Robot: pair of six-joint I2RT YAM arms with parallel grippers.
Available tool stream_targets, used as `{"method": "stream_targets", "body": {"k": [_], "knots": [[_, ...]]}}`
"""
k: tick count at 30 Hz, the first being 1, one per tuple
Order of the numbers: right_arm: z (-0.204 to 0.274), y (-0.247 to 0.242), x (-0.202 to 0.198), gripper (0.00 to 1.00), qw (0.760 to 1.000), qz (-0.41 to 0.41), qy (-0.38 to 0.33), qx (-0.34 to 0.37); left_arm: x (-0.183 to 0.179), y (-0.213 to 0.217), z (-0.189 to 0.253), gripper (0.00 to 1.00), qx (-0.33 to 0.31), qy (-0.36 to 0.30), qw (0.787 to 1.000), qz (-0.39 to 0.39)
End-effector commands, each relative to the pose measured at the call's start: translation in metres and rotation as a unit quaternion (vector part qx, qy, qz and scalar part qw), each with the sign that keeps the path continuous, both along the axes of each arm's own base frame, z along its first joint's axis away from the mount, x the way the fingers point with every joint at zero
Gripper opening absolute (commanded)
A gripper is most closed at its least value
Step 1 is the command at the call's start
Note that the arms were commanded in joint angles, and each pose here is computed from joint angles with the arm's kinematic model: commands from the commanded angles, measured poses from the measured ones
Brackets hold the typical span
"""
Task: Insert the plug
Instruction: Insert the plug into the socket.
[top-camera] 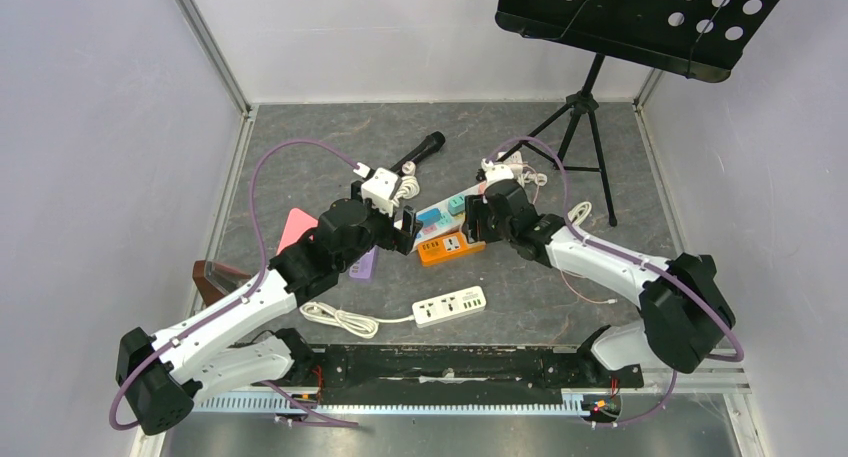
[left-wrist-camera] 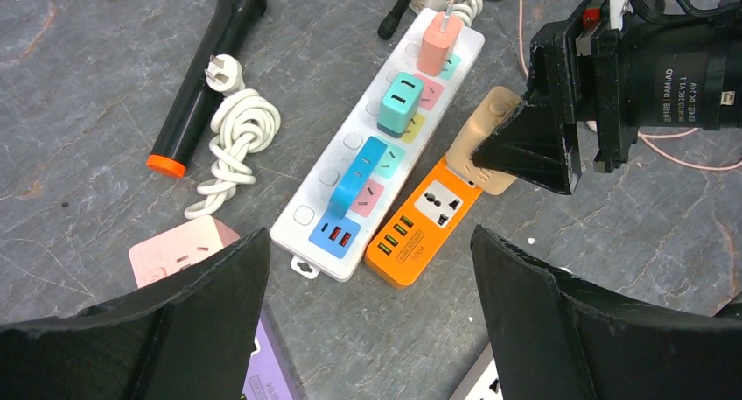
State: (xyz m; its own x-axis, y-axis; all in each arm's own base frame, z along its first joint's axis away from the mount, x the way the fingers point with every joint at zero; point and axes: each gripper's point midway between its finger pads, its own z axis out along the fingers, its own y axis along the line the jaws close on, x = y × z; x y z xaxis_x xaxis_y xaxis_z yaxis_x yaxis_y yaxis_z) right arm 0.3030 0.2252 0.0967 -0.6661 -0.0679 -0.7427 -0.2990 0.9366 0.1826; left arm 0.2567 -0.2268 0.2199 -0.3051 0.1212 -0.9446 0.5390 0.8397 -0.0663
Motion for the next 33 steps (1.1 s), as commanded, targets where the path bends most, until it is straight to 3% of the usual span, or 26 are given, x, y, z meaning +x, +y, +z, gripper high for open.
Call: {"method": "stream_targets", "body": {"k": [1,11,17,33], "knots": [[-0.006,0.001,-0.002,0.00,1.000,0.010,0.020,-0.019,0.003,0.004,0.008,0.90,-0.016,-0.009,1.000,0.016],[-0.037,-0.011,-0.023,0.00,0.991,0.064,0.062,-0.100,0.005,0.006,0.008,0.90,-0.010,-0.013,1.000,0.021],[-0.055,-0.014,-0.033,0.00,0.991,0.058,0.067,-0.100,0.006,0.007,0.007,0.90,-0.008,-0.013,1.000,0.023],[-0.124,-0.059,-0.080,0.00,0.977,0.037,0.109,-0.180,0.007,0.009,0.004,0.91,-0.002,-0.012,0.999,0.030]]}}
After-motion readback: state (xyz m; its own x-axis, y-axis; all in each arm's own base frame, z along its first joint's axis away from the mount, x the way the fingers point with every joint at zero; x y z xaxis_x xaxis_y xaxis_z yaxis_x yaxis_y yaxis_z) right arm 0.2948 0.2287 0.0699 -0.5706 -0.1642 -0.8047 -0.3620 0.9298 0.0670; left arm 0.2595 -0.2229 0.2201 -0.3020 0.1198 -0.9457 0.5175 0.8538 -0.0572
